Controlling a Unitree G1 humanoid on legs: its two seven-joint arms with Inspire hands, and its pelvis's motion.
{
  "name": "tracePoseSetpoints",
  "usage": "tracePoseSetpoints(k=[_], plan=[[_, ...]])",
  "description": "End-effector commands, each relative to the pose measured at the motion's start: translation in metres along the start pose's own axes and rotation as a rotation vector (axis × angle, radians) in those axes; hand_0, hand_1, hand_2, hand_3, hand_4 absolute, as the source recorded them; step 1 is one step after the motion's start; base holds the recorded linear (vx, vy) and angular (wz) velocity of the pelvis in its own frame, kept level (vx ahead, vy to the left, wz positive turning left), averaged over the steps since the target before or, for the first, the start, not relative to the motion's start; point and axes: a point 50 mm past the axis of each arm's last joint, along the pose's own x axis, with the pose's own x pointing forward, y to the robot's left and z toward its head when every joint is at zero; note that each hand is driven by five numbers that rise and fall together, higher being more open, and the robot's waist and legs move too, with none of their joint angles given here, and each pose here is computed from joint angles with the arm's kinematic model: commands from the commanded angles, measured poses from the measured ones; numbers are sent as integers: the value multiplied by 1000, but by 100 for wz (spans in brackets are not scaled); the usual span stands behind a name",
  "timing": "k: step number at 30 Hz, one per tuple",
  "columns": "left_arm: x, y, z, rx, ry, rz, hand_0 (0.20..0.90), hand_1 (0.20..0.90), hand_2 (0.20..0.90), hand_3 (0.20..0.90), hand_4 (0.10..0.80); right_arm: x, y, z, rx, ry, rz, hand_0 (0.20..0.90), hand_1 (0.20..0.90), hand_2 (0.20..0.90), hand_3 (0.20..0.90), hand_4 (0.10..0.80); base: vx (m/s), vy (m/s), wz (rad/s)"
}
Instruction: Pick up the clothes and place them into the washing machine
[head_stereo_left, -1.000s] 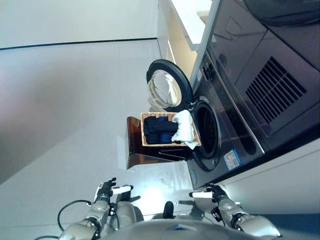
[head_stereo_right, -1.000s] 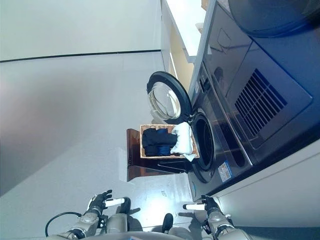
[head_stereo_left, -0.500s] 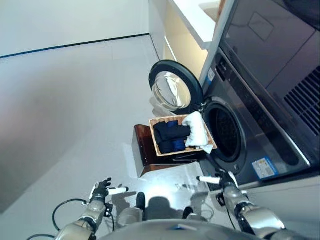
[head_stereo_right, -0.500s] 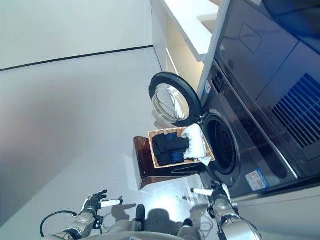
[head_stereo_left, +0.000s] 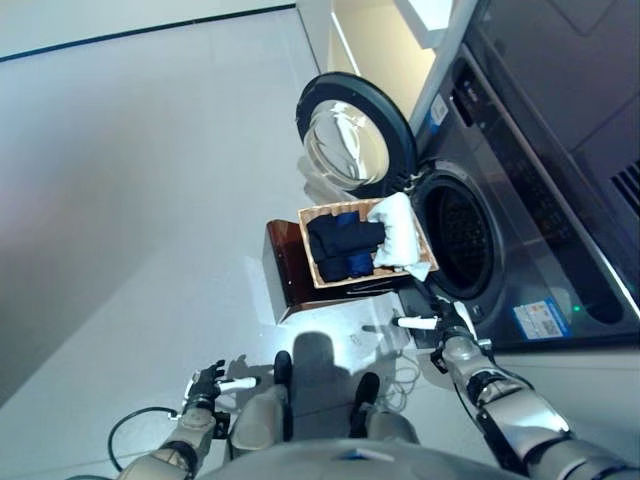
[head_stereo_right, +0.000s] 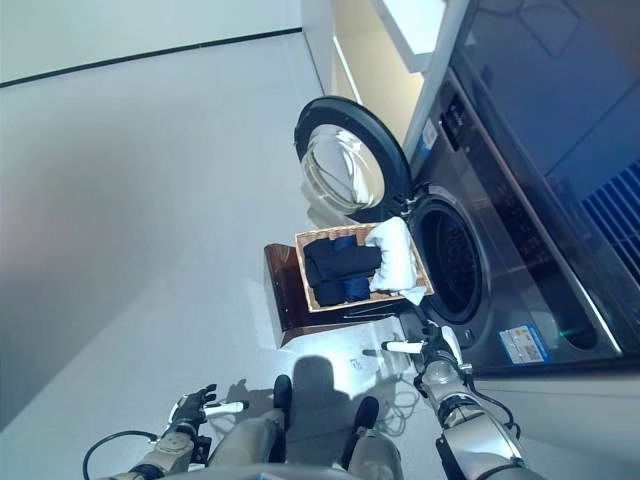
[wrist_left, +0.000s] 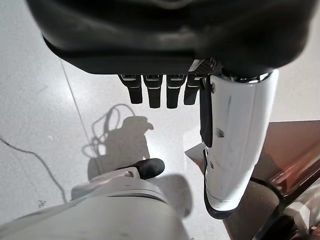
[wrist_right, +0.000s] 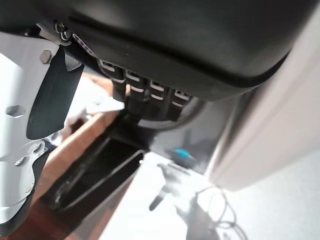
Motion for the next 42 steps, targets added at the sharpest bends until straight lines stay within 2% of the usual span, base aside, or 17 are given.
tracePoseSetpoints(k=[1,6,12,24,31,42], plan=[[6,-3,54,5,-202,4,900,900,900,900,800,11,-45,68,-30,-202,-167,900,900,900,900,800,5,15,5],[5,-5,62,5,-249,-10,900,900,900,900,800,13,-71,89,-50,-241,-253,900,900,900,900,800,18,28,5],[1,-3,60,-29,-283,-21,900,900,900,900,800,8,-133,125,-49,-264,-448,900,900,900,900,800,15,48,5],[0,-3,74,-85,-328,-17,900,900,900,900,800,0,-171,139,-39,-261,-573,900,900,900,900,800,17,26,-5],[-9,-4,100,-120,-473,-49,900,900,900,900,800,-9,-200,142,16,-256,-670,900,900,900,900,800,8,19,10],[-15,-4,115,-166,-547,-52,900,900,900,900,800,-29,-238,169,62,-327,-806,900,900,900,900,800,42,46,10]])
